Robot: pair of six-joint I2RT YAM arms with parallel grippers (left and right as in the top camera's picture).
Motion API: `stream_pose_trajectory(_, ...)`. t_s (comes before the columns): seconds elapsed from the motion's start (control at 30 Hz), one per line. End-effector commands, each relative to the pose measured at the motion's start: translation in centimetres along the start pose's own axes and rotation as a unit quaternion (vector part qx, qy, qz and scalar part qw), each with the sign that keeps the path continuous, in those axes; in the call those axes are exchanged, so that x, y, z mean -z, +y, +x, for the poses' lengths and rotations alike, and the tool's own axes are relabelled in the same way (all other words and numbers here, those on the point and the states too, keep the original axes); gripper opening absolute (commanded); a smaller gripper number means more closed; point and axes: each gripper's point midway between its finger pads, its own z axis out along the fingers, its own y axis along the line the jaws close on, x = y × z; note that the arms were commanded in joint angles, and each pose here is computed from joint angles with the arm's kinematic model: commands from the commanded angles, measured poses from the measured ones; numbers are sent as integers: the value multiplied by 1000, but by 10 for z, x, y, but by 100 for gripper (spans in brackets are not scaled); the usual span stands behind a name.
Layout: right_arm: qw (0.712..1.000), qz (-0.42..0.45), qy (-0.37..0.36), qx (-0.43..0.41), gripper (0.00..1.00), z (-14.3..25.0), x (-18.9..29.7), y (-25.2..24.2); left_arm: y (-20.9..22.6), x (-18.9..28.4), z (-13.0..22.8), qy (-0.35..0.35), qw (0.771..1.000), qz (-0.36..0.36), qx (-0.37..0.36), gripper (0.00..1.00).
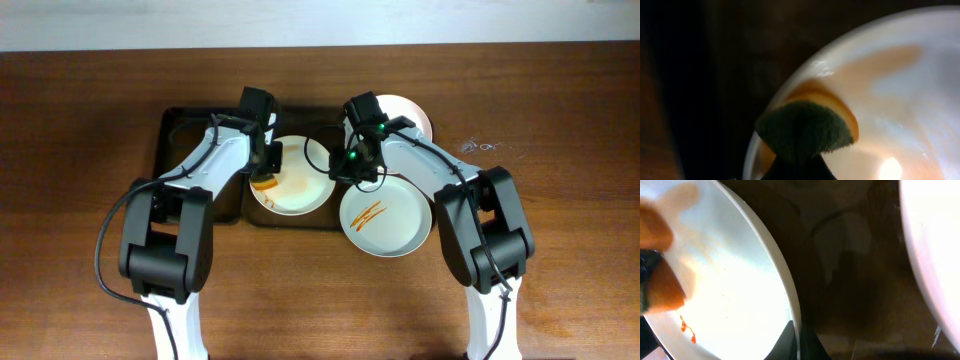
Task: Clean dirty plates on tray and stack at the side
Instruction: 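Scrub the front-left plate with the sponge while right gripper holds its rim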
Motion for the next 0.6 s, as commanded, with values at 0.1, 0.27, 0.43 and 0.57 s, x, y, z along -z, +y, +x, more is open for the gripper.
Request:
stream_pose_trajectory(0.1,1000,2,9,1,4,3,-6,-3,-13,3,-56,-126,991,-34,-4,0)
stream_pose_trajectory(0.27,1000,1,9,4,4,3,-6,-3,-77,1,-25,-73,986,94,-118,0)
stream_pose_trajectory(0.43,1000,-4,12,4,4,4,-6,-1,-94,10,51,72,965,190,-165,0)
stream_pose_trajectory(0.57,1000,-6,12,4,4,4,-6,0,-79,6,12,3,973,187,-135,0)
